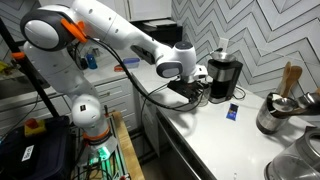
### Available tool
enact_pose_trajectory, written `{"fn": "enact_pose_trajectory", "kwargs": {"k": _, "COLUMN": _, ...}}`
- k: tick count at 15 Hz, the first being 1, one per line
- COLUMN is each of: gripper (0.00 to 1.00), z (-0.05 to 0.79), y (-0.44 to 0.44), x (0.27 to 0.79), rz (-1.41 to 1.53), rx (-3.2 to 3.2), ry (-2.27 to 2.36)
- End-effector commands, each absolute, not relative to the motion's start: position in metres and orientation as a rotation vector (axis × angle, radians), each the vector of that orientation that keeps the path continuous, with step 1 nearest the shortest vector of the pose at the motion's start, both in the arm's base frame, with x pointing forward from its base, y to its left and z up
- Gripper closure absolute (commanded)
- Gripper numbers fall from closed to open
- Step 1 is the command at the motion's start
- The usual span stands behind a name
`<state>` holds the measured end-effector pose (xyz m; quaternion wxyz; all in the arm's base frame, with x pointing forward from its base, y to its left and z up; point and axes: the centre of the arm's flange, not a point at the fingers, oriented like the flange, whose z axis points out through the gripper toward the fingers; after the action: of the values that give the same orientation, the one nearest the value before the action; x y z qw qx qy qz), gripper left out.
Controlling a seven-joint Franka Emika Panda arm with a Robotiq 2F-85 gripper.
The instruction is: Put the kettle on the coffee maker stand
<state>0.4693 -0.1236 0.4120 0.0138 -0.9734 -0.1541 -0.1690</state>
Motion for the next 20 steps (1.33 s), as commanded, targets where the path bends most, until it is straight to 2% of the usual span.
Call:
{"fn": "enact_pose_trajectory", "kwargs": {"k": 1, "gripper": 0.93, "z": 0.423, "y": -0.128, "x": 0.474, "rz": -0.514, "rx": -3.051, "ry": -0.471}}
{"fn": "enact_pose_trajectory", "kwargs": {"k": 20, "gripper": 0.93, "z": 0.432, "y": -0.141, "x": 0.522, "rz": -0.514, "rx": -3.02, "ry": -0.437}}
